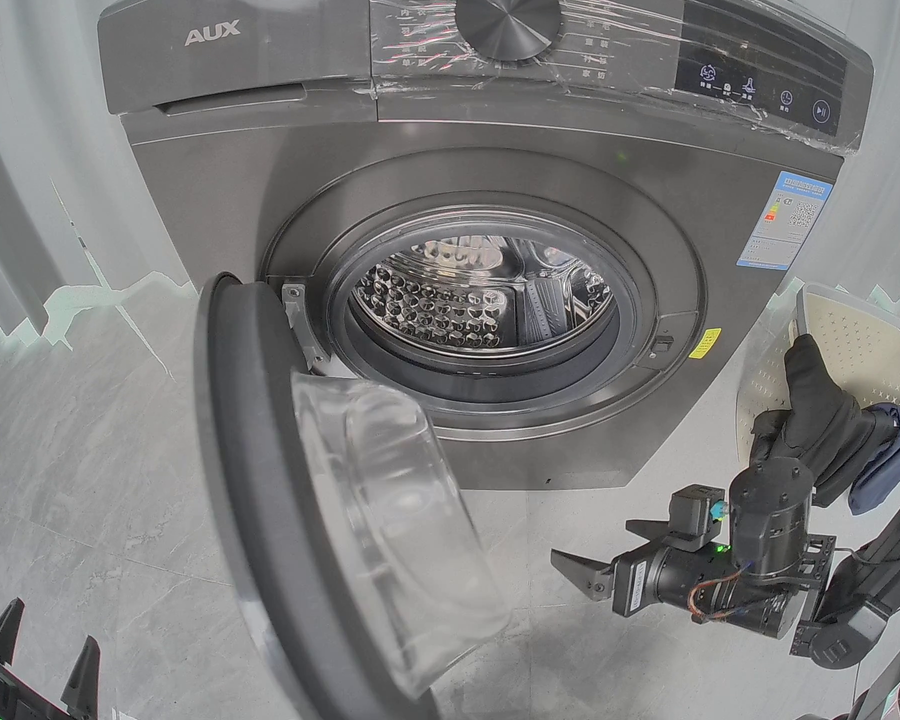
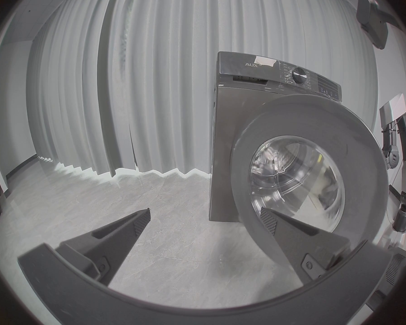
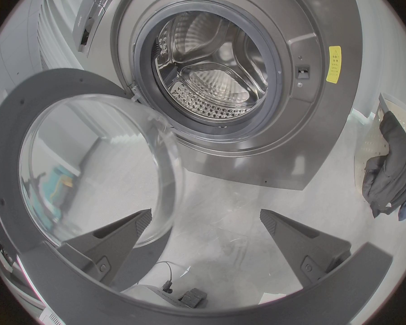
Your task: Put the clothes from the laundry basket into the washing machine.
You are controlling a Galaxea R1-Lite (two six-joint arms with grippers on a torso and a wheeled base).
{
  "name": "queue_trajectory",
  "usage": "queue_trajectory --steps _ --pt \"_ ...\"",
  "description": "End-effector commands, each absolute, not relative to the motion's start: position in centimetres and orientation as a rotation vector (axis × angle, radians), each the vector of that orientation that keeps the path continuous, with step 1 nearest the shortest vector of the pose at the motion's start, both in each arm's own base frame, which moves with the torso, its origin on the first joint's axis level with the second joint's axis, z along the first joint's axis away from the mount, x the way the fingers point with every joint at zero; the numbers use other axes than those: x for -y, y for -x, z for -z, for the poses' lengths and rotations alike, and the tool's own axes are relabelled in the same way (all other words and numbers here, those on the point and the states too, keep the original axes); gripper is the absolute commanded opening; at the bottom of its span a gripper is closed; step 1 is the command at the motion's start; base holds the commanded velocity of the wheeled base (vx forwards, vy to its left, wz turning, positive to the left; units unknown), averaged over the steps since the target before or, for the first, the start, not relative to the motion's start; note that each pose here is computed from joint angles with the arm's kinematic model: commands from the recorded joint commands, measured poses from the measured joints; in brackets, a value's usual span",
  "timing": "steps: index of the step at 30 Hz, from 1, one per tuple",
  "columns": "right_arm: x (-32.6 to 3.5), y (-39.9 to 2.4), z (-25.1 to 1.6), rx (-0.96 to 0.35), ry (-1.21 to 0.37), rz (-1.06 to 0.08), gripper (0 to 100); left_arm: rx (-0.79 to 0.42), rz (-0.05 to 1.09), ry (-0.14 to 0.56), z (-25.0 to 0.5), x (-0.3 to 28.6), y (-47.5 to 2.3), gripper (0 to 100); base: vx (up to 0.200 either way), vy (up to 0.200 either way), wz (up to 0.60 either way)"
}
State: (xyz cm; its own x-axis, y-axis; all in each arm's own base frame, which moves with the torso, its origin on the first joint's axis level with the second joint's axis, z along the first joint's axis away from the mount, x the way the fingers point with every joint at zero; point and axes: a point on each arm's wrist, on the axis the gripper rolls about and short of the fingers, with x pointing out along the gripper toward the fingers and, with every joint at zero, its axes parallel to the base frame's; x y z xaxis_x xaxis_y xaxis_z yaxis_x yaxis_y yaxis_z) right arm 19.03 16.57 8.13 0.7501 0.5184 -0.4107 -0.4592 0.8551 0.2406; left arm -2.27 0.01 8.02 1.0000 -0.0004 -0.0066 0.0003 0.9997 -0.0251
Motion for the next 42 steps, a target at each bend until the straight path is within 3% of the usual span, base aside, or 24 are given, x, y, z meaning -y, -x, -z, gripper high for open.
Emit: queue_trajectory --steps 1,11,22,34,42 --pt "-17.4 -18.2 -8.4 -0.486 -0.14 -0.576 100 -0.005 0.0 0.026 -7.6 0.0 2.3 100 0.0 0.0 0.0" --pt "-18.5 -19.7 -9.2 -0.44 -0.18 -0.579 100 -0.008 0.0 0.025 -7.6 0.0 2.3 100 -0.12 0.0 0.0" --pt "-20.5 -21.3 -8.3 -0.456 -0.18 -0.625 100 -0.006 0.0 0.025 -7.6 0.0 2.3 100 -0.091 0.0 0.0" --pt "-23.3 -23.0 -7.3 -0.39 -0.202 -0.666 100 -0.005 0.0 0.025 -7.6 0.0 2.3 100 -0.117 0.0 0.0" --pt "-27.8 -23.7 -6.5 -0.351 -0.216 -0.744 100 -0.005 0.0 0.026 -7.6 0.0 2.3 100 0.0 0.0 0.0"
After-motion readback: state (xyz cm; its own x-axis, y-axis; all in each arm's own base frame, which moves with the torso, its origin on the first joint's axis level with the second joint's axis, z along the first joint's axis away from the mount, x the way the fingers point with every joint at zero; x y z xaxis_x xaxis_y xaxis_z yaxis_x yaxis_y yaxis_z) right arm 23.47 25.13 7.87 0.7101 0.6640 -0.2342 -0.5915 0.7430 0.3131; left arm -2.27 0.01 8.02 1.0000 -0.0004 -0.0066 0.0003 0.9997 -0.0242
